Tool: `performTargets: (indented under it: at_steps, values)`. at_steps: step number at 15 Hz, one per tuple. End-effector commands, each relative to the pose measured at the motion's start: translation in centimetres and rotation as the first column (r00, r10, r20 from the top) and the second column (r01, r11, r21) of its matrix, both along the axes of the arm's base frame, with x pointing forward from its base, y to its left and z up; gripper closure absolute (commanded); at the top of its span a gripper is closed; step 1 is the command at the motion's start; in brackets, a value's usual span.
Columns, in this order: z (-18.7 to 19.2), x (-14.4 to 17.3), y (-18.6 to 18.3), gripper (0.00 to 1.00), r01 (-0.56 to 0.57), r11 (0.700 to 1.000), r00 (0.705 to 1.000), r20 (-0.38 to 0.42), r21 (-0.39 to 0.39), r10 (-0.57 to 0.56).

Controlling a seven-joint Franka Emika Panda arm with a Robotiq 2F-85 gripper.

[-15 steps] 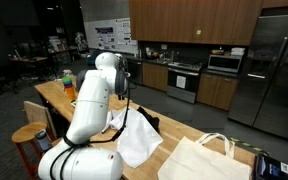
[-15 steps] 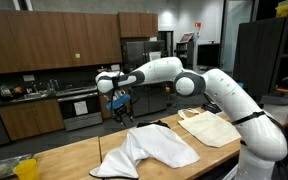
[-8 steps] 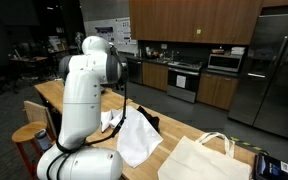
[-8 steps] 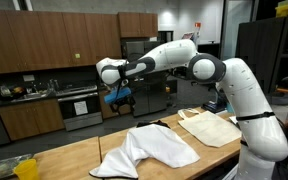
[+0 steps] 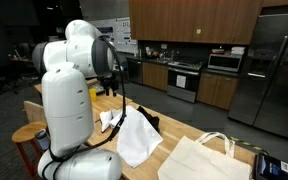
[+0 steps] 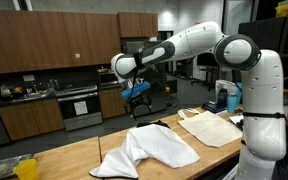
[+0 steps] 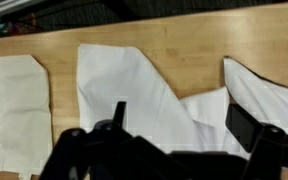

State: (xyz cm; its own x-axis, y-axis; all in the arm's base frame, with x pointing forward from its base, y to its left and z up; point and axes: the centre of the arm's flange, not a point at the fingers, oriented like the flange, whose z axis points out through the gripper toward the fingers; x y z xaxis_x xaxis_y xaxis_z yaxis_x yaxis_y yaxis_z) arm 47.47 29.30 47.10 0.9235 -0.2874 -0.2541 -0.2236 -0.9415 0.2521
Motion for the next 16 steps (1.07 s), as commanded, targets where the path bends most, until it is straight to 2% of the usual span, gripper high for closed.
performTargets:
  at_steps: [1, 6, 7, 8, 11, 14, 16]
  values:
    - [0.0, -6.7, -6.6, 0.00, -0.051, 0.999, 0.989, -0.141, -0.017, 0.048]
    - [-2.5, -12.8, -13.7, 0.00, 0.120, 0.987, 0.983, -0.124, -0.104, -0.132]
    - [-2.8, -14.1, -15.0, 0.00, 0.135, 0.987, 0.982, -0.119, -0.088, -0.145]
    - [-2.4, -9.6, -11.6, 0.00, 0.079, 0.991, 0.982, -0.161, -0.111, -0.096]
    - [-3.0, -11.9, -13.9, 0.00, 0.117, 0.987, 0.981, -0.144, -0.114, -0.132]
    - [-3.0, -12.2, -13.8, 0.00, 0.113, 0.987, 0.981, -0.142, -0.119, -0.129]
    - [-3.9, -10.8, -13.0, 0.00, -0.048, 0.997, 0.981, -0.190, -0.061, 0.035]
